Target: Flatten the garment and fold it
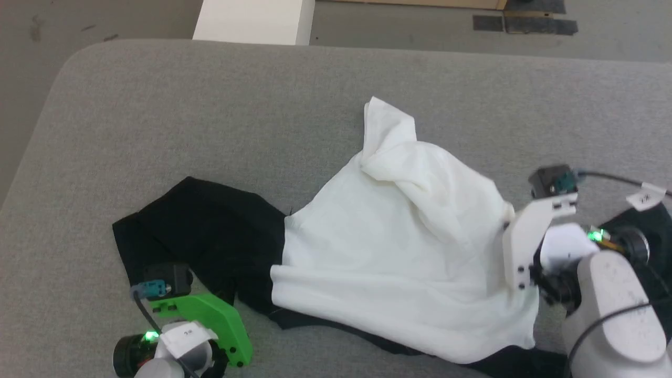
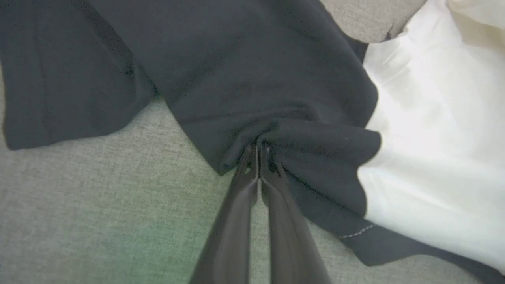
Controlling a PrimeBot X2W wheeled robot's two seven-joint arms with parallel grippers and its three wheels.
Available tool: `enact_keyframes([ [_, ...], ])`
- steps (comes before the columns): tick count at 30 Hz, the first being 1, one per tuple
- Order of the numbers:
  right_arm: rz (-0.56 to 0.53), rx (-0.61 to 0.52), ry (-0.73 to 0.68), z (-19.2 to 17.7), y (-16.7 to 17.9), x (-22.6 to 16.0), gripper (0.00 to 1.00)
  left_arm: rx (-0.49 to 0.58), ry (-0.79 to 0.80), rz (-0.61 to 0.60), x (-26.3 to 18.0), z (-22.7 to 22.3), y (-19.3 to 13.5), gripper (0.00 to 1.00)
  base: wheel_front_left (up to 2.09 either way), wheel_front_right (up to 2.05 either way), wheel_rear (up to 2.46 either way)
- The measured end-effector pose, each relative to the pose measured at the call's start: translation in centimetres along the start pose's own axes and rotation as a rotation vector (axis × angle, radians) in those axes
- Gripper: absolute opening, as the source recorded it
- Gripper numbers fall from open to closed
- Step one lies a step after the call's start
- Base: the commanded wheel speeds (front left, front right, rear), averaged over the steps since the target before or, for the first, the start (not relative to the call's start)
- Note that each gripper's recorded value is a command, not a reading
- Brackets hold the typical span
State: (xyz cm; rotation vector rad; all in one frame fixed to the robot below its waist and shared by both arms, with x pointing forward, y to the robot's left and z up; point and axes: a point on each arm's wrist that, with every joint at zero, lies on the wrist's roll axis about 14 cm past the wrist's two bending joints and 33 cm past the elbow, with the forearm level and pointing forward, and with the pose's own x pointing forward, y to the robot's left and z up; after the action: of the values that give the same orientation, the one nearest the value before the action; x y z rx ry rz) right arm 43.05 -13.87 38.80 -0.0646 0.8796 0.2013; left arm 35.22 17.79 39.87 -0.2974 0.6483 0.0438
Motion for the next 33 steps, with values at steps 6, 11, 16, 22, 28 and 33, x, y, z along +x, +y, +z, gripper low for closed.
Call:
enact_keyframes([
  [6,-0.015,-0.081,-0.180,7.8,0.2,1.6,0.00,-0.003,-0.009,-0.002,0.9,0.5,-0.1,0.00,0.00,0.00,0.00],
  [11,-0.019,-0.179,-0.372,15.7,1.4,2.3,0.00,-0.007,-0.022,-0.002,1.8,0.9,-0.1,0.00,0.00,0.00,0.00],
  [16,0.003,-0.250,-0.445,19.4,3.2,4.1,0.00,-0.011,-0.037,0.006,2.7,1.3,0.2,0.00,0.00,0.00,0.00],
  [22,0.077,-0.247,-0.350,16.7,5.5,7.4,1.00,-0.016,-0.041,0.026,3.1,1.1,0.9,0.00,0.00,0.00,0.00],
  [28,0.123,-0.174,-0.434,16.1,5.8,6.0,1.00,-0.015,-0.052,0.028,2.7,1.3,1.0,0.00,0.00,0.00,0.00],
  [33,0.136,-0.149,-0.471,12.3,5.0,3.0,1.00,-0.010,-0.050,0.045,1.5,1.0,1.6,0.00,0.00,0.00,0.00],
])
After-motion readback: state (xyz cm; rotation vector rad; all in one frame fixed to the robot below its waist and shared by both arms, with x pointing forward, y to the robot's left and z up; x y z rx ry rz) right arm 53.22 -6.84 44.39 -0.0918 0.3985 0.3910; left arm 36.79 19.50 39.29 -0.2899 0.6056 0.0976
